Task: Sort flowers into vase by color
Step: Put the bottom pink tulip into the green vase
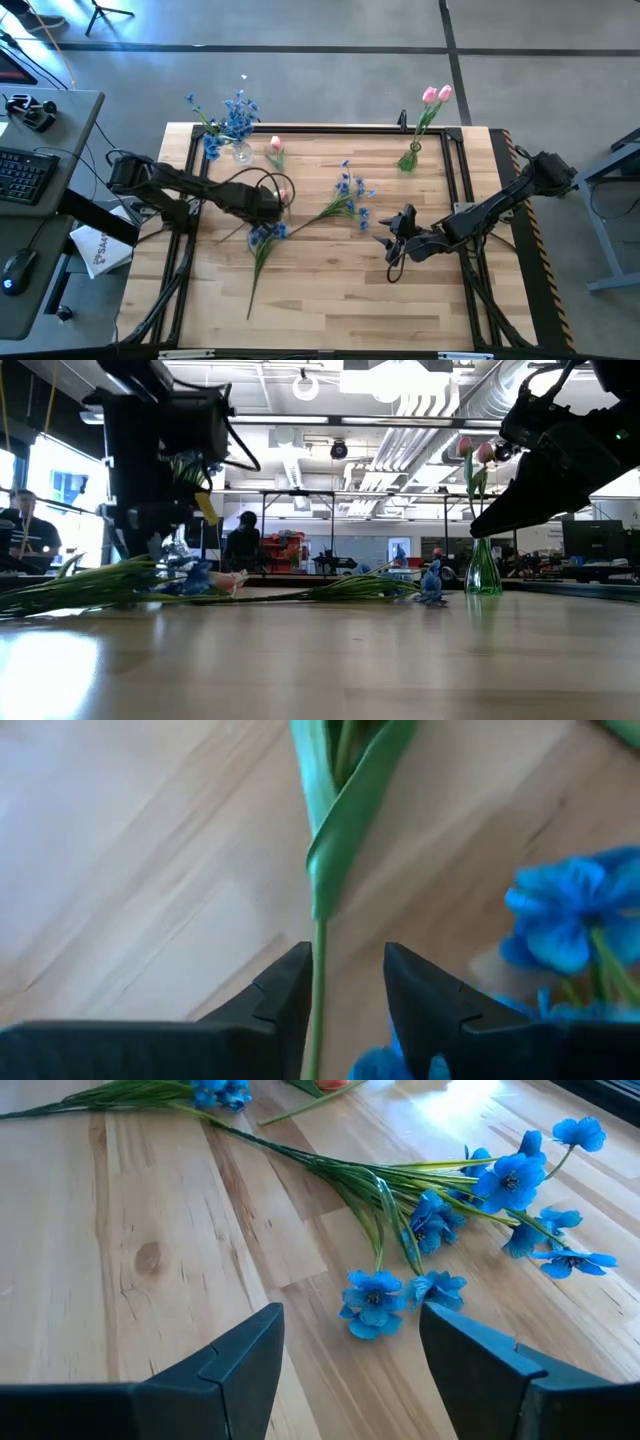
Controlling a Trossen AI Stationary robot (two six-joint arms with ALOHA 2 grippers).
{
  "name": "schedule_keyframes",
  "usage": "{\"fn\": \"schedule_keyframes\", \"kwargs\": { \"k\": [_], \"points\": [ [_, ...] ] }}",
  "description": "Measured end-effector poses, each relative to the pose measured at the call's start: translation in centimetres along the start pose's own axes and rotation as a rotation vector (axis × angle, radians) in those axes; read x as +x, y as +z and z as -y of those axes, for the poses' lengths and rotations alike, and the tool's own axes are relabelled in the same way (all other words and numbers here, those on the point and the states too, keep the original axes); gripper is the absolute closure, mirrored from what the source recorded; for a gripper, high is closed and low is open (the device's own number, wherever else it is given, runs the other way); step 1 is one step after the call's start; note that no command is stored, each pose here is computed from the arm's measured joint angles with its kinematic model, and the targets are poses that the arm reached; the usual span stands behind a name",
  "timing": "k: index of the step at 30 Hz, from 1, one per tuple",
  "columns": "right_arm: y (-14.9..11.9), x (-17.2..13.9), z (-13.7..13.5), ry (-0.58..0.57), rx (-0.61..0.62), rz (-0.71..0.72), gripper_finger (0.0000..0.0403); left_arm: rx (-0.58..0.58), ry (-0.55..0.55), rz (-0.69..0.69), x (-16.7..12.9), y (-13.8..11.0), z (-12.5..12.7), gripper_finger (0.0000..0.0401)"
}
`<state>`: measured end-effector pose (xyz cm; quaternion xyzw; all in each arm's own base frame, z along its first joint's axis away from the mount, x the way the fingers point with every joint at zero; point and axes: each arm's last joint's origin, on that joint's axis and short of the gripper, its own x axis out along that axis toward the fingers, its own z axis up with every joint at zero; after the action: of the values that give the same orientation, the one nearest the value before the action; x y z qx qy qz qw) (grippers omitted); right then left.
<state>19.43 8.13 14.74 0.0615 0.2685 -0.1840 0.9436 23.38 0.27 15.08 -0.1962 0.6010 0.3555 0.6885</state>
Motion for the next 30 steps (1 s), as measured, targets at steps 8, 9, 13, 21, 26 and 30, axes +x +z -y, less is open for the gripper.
{"fn": "schedule_keyframes", "kwargs": {
  "k": [8,9,13,21,26,30],
  "points": [
    [0.0,0.0,0.0,0.0,0.0,0.0,0.0171,-0.032,0.033,0.042,1.5,-0.2,-0.9,0.0342],
    [0.0,0.0,0.0,0.0,0.0,0.0,0.0171,-0.029,0.034,0.042,1.6,-0.2,-0.9,0.0347],
    [0.0,0.0,0.0,0.0,0.0,0.0,0.0171,0.004,-0.004,0.053,2.0,-0.3,-0.8,0.0368],
    [0.0,0.0,0.0,0.001,0.001,0.0,0.0171,0.029,-0.031,0.142,1.3,0.2,0.1,0.0395],
    [0.1,0.0,0.0,0.006,-0.002,0.004,0.0171,0.105,-0.033,0.313,-1.1,1.3,1.6,0.0399],
    [0.4,0.0,-0.3,0.045,-0.02,0.026,0.0171,0.182,-0.033,0.462,-3.5,2.1,3.1,0.04]
  ]
}}
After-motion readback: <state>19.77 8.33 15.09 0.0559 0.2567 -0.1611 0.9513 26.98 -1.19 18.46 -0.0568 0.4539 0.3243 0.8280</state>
